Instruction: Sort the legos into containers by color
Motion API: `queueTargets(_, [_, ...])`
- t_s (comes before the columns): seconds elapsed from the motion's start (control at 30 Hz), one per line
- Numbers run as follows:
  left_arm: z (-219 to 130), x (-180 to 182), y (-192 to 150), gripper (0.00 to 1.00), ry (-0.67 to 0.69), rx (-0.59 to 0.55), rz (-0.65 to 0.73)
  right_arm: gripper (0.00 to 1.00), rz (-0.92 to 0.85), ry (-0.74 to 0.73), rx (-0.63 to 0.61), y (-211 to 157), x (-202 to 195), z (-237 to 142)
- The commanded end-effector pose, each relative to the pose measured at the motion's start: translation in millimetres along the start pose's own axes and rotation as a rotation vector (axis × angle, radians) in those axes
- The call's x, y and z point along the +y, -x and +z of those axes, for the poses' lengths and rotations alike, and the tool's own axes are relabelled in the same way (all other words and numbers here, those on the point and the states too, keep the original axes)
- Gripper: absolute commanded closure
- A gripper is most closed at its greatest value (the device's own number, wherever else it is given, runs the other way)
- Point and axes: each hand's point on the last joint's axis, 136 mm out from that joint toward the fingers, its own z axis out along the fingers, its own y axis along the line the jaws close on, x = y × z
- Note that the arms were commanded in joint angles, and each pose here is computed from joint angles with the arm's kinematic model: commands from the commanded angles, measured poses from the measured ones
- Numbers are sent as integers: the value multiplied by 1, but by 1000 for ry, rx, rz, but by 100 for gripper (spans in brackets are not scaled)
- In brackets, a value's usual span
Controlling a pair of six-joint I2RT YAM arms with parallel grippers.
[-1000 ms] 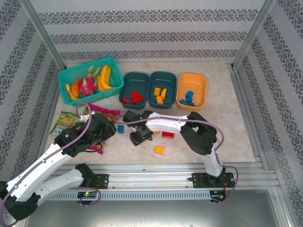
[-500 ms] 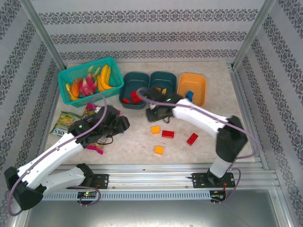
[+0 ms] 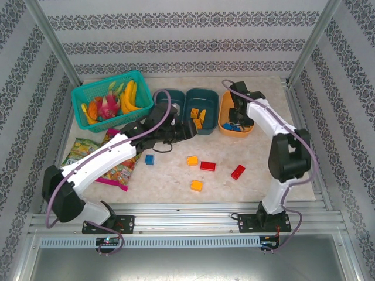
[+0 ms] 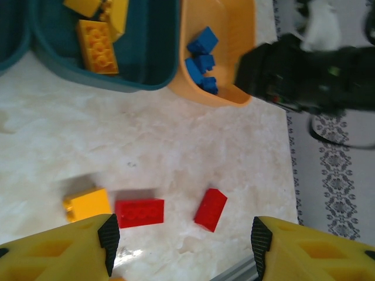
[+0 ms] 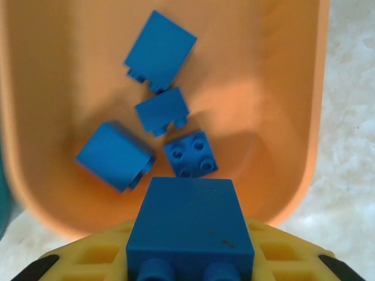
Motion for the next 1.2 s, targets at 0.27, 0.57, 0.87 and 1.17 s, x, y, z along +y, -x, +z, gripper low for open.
queueTargets(0.27, [32,-35,-12,35,-84,88,128,61,89,-99,127,4,-20,53])
queueTargets(0.57, [59,-26,-43,33,-49,214,234,31,99,-38,48,21,-10,18])
queueTargets(0.87, [85,-15,-88,30,43,396,559,26,141,179,-159,17,4,-90])
queueTargets(1.17, [113,6,-128,27,98,532,1000,24,196,314,-186,-94,-31,-138])
